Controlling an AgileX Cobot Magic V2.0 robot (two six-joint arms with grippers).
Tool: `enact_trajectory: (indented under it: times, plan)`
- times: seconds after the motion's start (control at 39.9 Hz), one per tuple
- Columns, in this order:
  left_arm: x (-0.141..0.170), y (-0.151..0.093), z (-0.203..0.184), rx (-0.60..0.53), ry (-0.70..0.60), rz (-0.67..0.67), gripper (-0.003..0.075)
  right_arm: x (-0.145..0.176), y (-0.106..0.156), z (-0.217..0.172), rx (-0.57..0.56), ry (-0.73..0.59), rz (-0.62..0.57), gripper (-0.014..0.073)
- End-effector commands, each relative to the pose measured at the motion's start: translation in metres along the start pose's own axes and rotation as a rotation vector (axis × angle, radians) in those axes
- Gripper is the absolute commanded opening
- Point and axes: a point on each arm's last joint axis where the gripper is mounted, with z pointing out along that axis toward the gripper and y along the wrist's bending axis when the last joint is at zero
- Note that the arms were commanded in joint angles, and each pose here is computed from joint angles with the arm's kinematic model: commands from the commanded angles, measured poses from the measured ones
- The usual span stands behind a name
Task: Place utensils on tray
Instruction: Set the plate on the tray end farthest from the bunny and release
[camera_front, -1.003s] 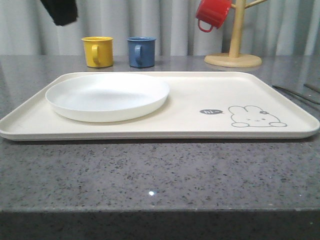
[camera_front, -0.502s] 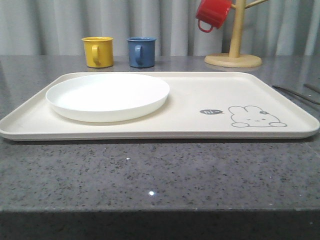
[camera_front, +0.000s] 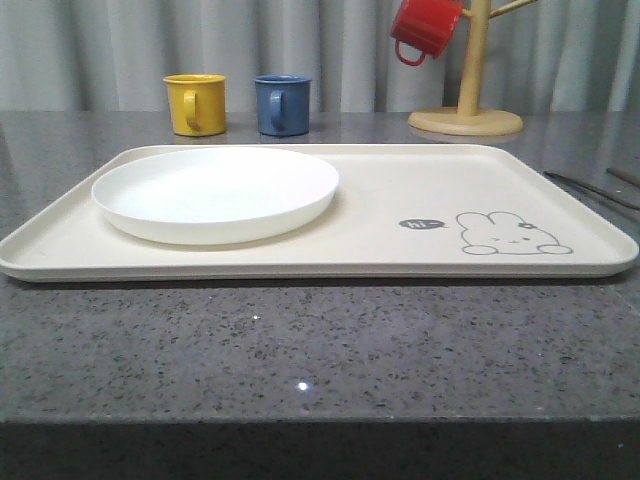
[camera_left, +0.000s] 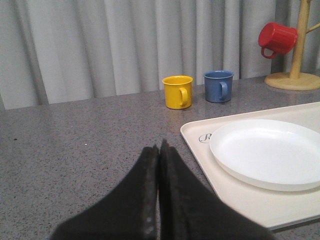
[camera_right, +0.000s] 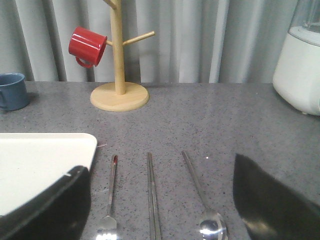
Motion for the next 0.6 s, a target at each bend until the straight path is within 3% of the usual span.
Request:
enact_trajectory:
  times: [0.0, 0.38, 0.45, 0.5, 0.58]
  plan:
    - [-0.014, 0.002, -0.001, -0.011, -0.095, -0.023, -0.0018, -0.018, 0.001, -0.001, -0.008, -0.100, -0.012, 0.0608]
    - [-0.014, 0.002, -0.001, -0.011, -0.095, -0.023, -0.0018, -0.021, 0.002, -0.001, -0.013, -0.131, -0.015, 0.0607]
    - [-0.014, 0.002, -0.001, -0.011, -0.095, -0.023, -0.0018, -0.018, 0.000, 0.014, 0.014, -0.005, -0.061, 0.0556]
    - [-0.014, 0.002, -0.001, -0.011, -0.095, -0.023, -0.0018, -0.019, 0.001, 0.035, 0.025, 0.134, -0.112, 0.0494]
    - [-0.014, 0.002, -0.001, -0.011, -0.095, -0.023, -0.0018, -0.026, 0.006, 0.070, 0.013, 0.316, -0.126, 0.0470]
